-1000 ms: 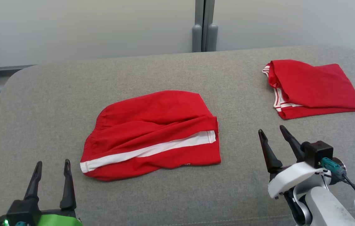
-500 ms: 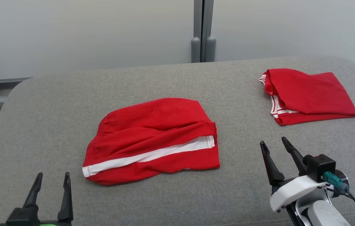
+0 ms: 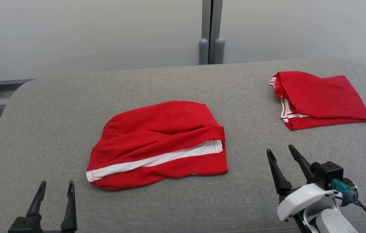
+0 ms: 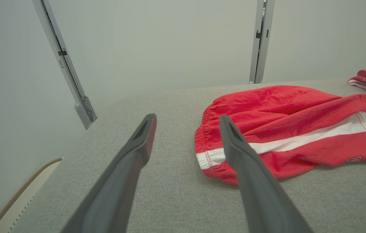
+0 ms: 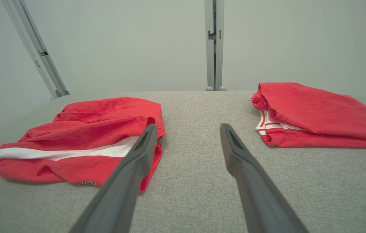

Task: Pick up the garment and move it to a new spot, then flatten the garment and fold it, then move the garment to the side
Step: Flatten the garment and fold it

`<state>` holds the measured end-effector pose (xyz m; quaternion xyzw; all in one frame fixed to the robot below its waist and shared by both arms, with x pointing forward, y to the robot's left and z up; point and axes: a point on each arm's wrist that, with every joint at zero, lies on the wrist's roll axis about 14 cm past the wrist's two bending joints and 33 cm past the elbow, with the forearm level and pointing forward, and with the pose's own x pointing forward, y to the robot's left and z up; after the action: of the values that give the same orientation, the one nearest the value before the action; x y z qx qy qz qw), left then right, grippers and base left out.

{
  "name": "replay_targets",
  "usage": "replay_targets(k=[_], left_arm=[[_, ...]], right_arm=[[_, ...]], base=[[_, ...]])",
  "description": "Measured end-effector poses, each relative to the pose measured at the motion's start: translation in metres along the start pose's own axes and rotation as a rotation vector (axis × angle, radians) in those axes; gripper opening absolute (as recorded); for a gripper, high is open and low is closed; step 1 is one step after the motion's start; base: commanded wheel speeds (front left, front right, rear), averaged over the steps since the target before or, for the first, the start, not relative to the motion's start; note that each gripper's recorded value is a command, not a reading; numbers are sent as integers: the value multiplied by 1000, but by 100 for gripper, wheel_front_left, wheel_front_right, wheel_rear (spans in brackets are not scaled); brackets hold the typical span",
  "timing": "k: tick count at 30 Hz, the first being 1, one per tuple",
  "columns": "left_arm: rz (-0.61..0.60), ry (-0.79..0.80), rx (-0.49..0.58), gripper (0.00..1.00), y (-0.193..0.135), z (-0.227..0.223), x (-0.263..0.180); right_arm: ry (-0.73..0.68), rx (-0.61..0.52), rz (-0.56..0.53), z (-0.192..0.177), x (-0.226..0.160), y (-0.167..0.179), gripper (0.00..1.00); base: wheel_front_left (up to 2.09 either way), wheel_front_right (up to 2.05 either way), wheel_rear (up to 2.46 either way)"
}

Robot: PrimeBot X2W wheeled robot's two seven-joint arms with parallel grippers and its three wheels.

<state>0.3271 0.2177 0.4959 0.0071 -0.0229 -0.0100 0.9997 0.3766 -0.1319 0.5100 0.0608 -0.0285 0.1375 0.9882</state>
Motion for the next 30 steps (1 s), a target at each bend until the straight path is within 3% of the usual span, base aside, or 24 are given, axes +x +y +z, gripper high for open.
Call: replay_targets(k=[30], left_arm=[[-6,19,-2,100,-1,-6,0]], right_arm=[[21,5,3,-7,1,1,100]], base=[[0,0,0]])
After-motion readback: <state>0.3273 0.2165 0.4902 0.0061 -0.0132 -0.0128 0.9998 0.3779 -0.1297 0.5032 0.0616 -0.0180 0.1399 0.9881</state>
